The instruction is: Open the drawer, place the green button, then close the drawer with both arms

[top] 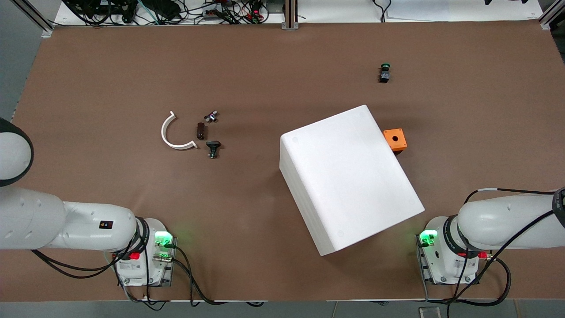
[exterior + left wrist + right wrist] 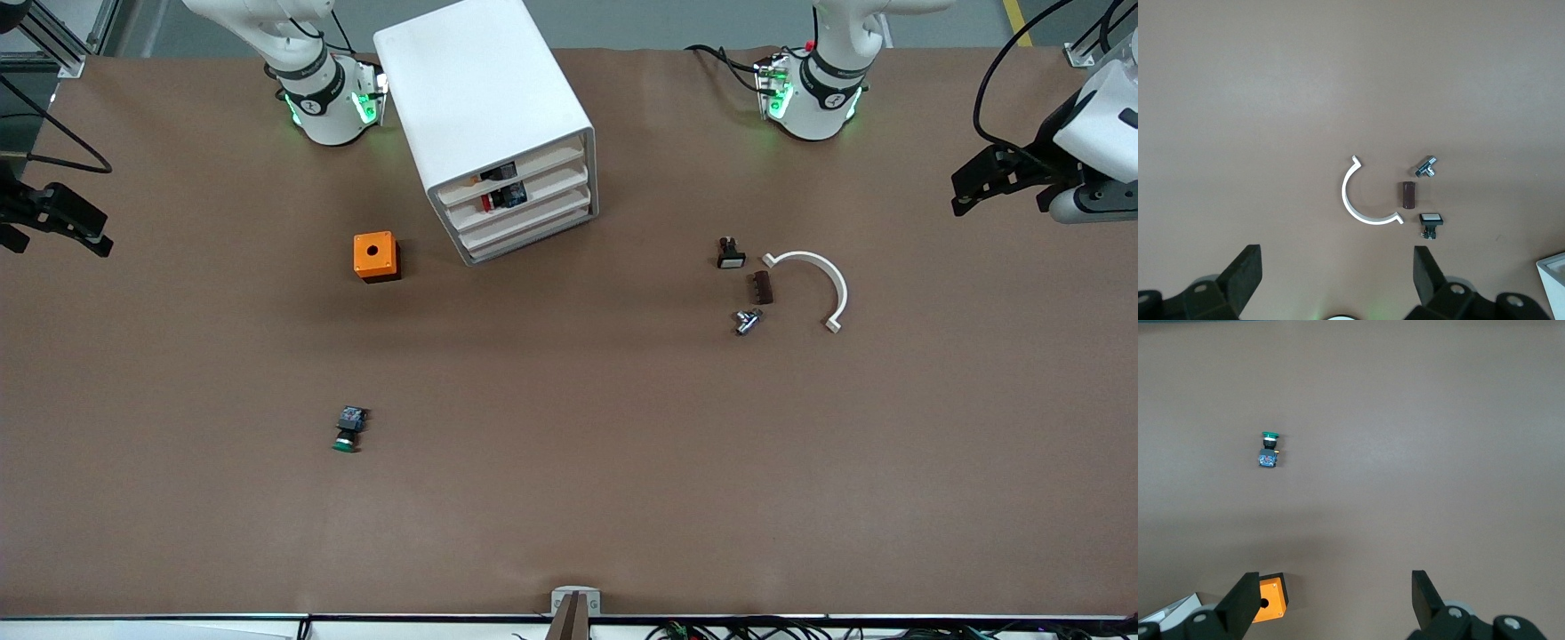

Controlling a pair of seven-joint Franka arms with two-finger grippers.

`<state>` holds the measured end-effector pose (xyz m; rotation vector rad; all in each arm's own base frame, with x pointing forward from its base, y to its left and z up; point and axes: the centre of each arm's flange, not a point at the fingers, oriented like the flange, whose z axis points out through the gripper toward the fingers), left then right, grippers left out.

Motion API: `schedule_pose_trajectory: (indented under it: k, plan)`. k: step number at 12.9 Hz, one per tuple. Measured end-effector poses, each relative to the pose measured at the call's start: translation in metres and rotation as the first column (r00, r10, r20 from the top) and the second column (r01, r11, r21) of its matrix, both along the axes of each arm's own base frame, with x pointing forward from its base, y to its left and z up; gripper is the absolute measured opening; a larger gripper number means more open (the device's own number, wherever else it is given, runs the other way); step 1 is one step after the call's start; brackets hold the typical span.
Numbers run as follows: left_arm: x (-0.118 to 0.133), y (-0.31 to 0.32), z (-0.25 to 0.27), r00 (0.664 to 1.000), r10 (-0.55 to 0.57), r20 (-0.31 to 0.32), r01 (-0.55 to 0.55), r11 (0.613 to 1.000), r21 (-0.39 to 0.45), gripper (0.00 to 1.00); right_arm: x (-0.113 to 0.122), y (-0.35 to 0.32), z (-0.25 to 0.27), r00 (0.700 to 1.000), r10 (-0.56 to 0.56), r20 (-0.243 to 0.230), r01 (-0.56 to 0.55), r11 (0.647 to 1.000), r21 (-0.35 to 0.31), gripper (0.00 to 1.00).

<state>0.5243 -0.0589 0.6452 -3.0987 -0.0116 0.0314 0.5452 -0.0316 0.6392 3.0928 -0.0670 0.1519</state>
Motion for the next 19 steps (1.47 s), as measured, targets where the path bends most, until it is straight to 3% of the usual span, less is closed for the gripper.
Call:
schedule_pose_trajectory:
  k: [6, 10, 13, 16, 19]
  plan:
    - [0.004, 0.0, -0.008, 1.0, 0.001, -0.021, 0.0, 1.0, 0.002, 1.0, 0.003, 0.002, -0.004, 1.0, 0.007, -0.005, -0.007, 1.0, 0.0, 1.0]
    - [0.037, -0.003, -0.056, 0.995, 0.0, -0.103, 0.0, 1.0, 0.006, 1.0, 0.024, 0.014, -0.036, 0.998, 0.054, -0.036, -0.054, 0.999, 0.0, 0.96]
    - [0.06, -0.009, -0.095, 0.991, -0.005, -0.137, 0.006, 1.0, 0.006, 1.0, 0.036, 0.035, -0.058, 0.995, 0.082, -0.065, -0.082, 0.997, 0.014, 1.0]
    - [0.083, -0.039, -0.137, 0.991, 0.02, -0.131, -0.022, 1.0, -0.011, 1.0, 0.054, 0.066, -0.091, 0.996, -0.035, -0.078, 0.042, 0.995, 0.089, 1.0]
    - [0.096, -0.093, -0.191, 0.976, 0.134, -0.174, -0.148, 0.987, -0.069, 1.0, 0.081, 0.101, -0.154, 0.981, -0.166, -0.103, 0.176, 0.979, 0.1, 1.0]
